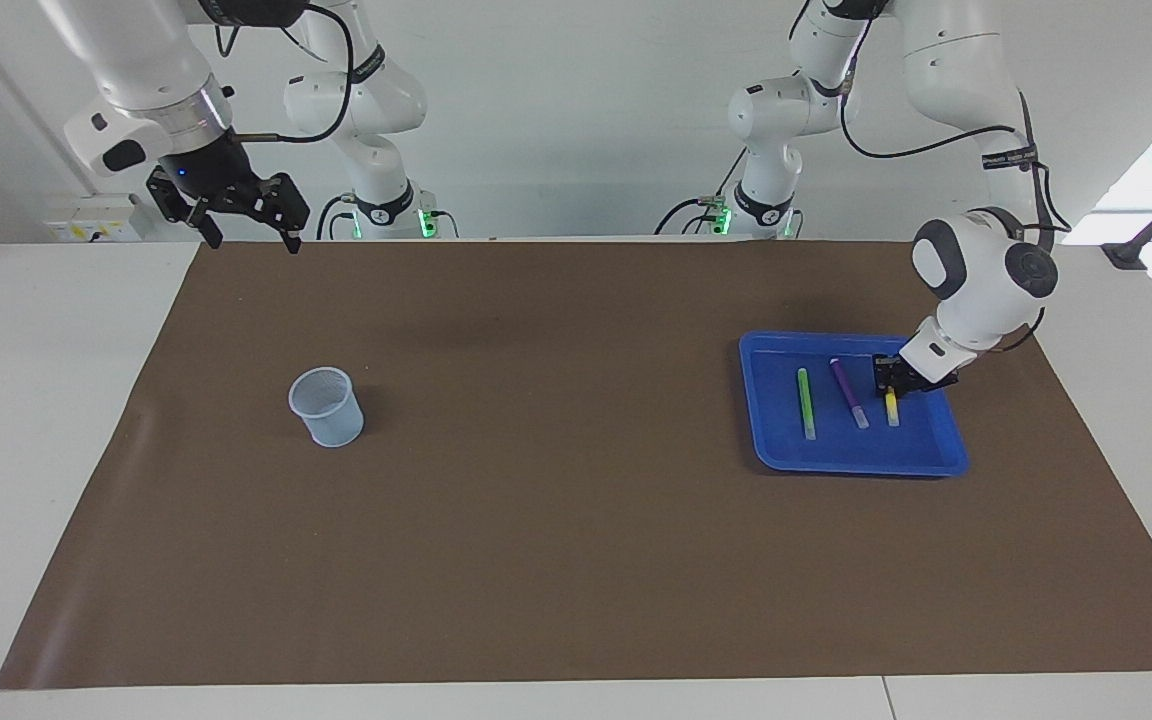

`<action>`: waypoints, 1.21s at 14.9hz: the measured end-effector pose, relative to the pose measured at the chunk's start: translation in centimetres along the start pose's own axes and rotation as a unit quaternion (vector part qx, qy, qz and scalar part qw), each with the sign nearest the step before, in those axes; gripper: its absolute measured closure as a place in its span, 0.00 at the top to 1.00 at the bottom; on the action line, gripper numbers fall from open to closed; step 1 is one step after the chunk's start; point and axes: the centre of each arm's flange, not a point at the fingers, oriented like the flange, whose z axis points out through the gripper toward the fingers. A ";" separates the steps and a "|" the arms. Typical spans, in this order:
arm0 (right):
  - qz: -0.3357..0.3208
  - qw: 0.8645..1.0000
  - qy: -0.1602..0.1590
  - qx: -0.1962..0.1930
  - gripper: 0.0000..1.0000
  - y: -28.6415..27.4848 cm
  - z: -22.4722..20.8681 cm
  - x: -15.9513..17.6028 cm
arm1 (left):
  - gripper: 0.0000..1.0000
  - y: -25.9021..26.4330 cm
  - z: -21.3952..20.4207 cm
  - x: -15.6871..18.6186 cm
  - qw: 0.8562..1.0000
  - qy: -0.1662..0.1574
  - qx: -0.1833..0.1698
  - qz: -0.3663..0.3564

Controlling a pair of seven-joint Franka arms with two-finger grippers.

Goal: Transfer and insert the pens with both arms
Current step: 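Reach the left gripper down and grasp the yellow pen in the tray, then lift the yellow pen with the left gripper while the right gripper approaches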

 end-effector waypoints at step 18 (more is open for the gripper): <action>-0.010 0.999 -0.006 0.046 1.00 -1.5 -0.1 -0.2 | 0.17 15.7 -19.8 5.6 0.871 -0.136 -0.187 -0.434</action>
